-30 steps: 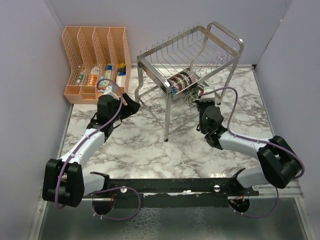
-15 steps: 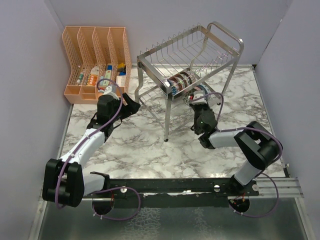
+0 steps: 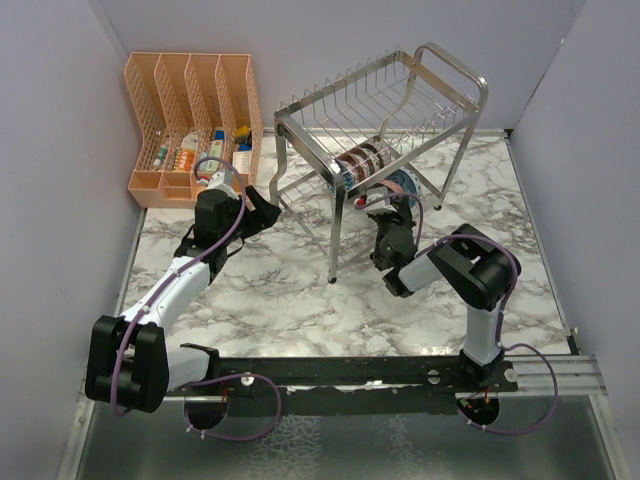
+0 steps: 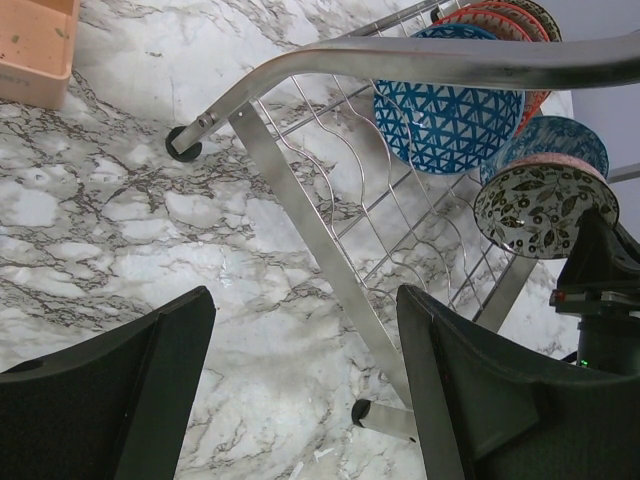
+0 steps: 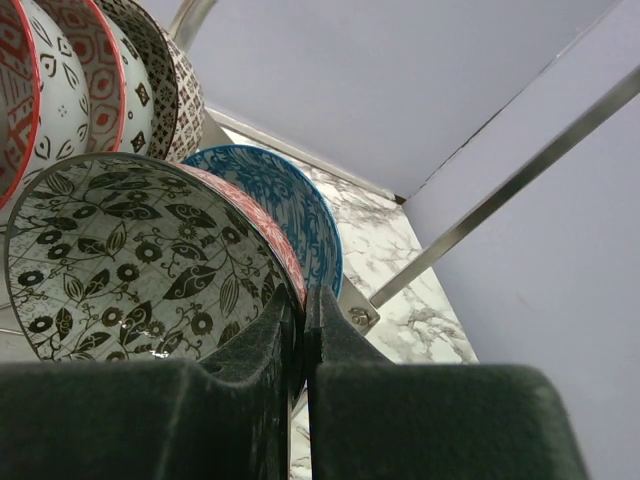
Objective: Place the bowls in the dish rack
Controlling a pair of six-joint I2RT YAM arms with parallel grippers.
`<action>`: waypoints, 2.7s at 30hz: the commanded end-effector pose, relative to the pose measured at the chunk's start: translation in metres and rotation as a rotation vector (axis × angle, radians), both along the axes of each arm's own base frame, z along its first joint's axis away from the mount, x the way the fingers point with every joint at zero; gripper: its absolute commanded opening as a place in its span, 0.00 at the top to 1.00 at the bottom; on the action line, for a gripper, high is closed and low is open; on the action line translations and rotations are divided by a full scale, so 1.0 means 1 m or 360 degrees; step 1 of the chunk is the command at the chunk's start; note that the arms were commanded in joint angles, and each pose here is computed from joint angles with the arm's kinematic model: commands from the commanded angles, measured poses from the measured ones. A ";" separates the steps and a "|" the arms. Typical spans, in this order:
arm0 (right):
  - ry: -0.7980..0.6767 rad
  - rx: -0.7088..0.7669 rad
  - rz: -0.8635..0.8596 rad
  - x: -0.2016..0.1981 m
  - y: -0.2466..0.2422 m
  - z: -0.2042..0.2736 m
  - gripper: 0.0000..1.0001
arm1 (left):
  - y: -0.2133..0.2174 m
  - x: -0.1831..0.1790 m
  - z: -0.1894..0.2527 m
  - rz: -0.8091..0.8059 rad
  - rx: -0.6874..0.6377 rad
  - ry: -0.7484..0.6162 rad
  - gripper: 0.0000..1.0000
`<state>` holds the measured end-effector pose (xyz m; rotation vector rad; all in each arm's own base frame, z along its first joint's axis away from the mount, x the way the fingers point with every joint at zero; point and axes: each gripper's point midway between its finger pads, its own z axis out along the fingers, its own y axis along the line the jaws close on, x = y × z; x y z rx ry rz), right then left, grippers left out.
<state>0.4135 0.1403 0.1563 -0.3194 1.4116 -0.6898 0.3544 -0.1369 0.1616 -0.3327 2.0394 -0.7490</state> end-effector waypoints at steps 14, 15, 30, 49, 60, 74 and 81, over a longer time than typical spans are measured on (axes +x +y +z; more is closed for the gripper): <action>-0.0292 0.0078 -0.0151 0.006 -0.002 0.036 0.99 | 0.000 0.004 0.004 -0.0005 0.0002 -0.0053 0.24; -0.0299 0.0075 -0.0154 0.007 -0.001 0.038 0.99 | 0.000 0.004 0.005 -0.0004 0.0001 -0.0054 0.24; -0.0264 0.0076 -0.0156 0.002 -0.007 0.029 0.59 | 0.001 0.004 0.007 -0.0001 0.0003 -0.0066 0.24; -0.0067 0.0386 -0.0091 0.005 0.002 0.064 0.55 | 0.000 0.000 0.017 -0.0011 -0.0015 -0.0112 0.24; 0.0676 0.1015 -0.0085 -0.019 0.018 0.010 0.47 | -0.002 -0.002 0.019 -0.0032 -0.0036 -0.0120 0.24; 0.0964 0.1277 0.0058 -0.047 0.035 -0.040 0.47 | 0.000 -0.005 0.022 -0.0023 -0.0028 -0.0131 0.24; 0.1089 0.1446 0.0200 -0.068 0.051 -0.044 0.48 | 0.000 -0.005 0.024 -0.0021 -0.0026 -0.0135 0.24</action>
